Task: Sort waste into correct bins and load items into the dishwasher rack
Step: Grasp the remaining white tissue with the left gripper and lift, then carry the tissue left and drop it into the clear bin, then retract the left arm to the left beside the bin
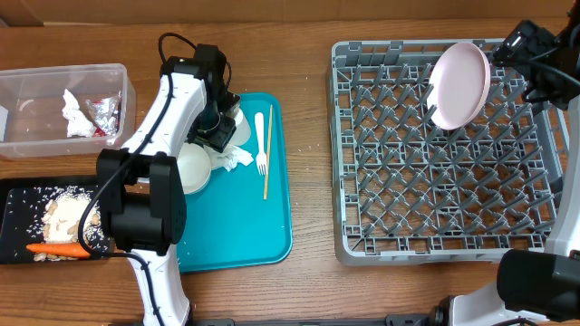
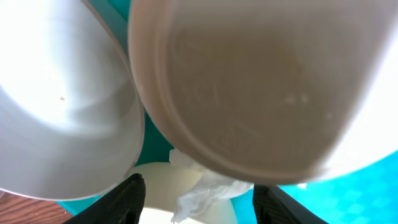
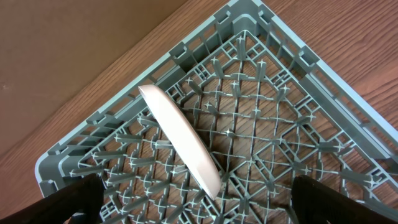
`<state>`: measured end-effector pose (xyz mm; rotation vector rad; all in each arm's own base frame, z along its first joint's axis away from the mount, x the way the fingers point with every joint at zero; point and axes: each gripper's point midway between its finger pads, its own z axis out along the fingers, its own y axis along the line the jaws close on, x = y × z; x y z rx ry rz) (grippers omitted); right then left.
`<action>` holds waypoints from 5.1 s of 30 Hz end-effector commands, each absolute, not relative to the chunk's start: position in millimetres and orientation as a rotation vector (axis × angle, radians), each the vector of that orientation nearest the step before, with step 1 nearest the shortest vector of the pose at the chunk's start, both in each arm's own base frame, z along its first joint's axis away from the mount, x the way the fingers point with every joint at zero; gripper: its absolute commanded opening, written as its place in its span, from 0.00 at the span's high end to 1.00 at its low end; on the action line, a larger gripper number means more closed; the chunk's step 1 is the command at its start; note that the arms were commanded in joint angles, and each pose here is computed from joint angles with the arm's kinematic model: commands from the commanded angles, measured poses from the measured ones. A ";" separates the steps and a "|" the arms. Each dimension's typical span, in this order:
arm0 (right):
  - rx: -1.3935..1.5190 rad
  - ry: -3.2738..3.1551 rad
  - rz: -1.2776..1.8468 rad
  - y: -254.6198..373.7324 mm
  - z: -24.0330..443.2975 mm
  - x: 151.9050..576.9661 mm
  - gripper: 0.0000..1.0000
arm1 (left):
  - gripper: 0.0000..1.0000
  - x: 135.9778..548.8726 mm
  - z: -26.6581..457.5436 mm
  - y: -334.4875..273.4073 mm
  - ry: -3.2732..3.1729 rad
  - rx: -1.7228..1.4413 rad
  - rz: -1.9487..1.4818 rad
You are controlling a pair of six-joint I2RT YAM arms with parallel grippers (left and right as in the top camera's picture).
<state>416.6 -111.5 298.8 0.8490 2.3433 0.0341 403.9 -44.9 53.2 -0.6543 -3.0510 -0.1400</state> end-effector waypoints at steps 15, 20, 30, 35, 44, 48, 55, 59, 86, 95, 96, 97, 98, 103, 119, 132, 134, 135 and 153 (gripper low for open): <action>0.843 2.322 0.035 -111.2 307.0 416.3 0.00 | 0.84 399.1 51.0 -41.3 -3.017 -0.672 -0.145; 0.843 2.322 0.035 -111.2 307.0 416.3 0.00 | 0.96 399.0 51.2 -39.3 -3.014 -0.672 -0.162; 0.843 2.322 0.035 -111.2 307.0 416.3 0.00 | 0.96 407.1 79.1 -43.3 -3.064 -0.636 -0.143; 0.843 2.322 0.035 -111.2 307.0 416.3 0.00 | 0.96 418.5 113.2 -47.1 -3.125 -0.612 -0.123; 0.843 2.322 0.035 -111.2 307.0 416.3 0.00 | 0.96 442.2 172.2 -42.2 -3.299 -0.450 -0.022; 0.843 2.322 0.035 -111.2 307.0 416.3 0.00 | 0.96 453.0 199.2 -31.0 -3.389 -0.346 0.066; 0.843 2.322 0.035 -111.2 307.0 416.3 0.00 | 0.96 470.7 242.7 3.7 -3.541 -0.068 0.287; 0.843 2.322 0.035 -111.2 307.0 416.3 0.00 | 0.96 485.7 256.1 47.8 -3.629 0.190 0.268; 0.843 2.322 0.035 -111.2 307.0 416.3 0.00 | 0.21 461.2 158.2 284.3 -3.341 1.175 -0.213; 0.843 2.322 0.035 -111.2 307.0 416.3 0.00 | 0.00 453.6 179.9 275.9 -3.357 1.172 -0.205; 0.843 2.322 0.035 -111.2 307.0 416.3 0.00 | 0.00 452.9 189.8 274.2 -3.376 1.175 -0.212; 0.843 2.322 0.035 -111.2 307.0 416.3 0.00 | 0.00 451.9 200.9 271.7 -3.396 1.178 -0.219; 0.843 2.322 0.035 -111.2 307.0 416.3 0.00 | 0.00 450.3 215.1 267.3 -3.422 1.179 -0.226; 0.843 2.322 0.035 -111.2 307.0 416.3 0.00 | 0.00 453.5 281.1 207.3 -3.601 1.100 0.145; 0.843 2.322 0.035 -111.2 307.0 416.3 0.00 | 0.00 393.9 280.7 -38.7 -3.363 0.025 0.635; 0.843 2.322 0.035 -111.2 307.0 416.3 0.00 | 0.00 387.3 258.6 -46.4 -3.372 0.209 0.030; 0.843 2.322 0.035 -111.2 307.0 416.3 0.00 | 0.00 389.2 258.7 -26.0 -3.368 0.293 0.005; 0.843 2.322 0.035 -111.2 307.0 416.3 0.00 | 0.00 389.7 258.7 -15.5 -3.363 0.342 0.000; 0.764 2.229 0.160 -100.7 326.6 441.3 0.00 | 0.00 354.3 258.6 163.2 -2.972 1.605 0.016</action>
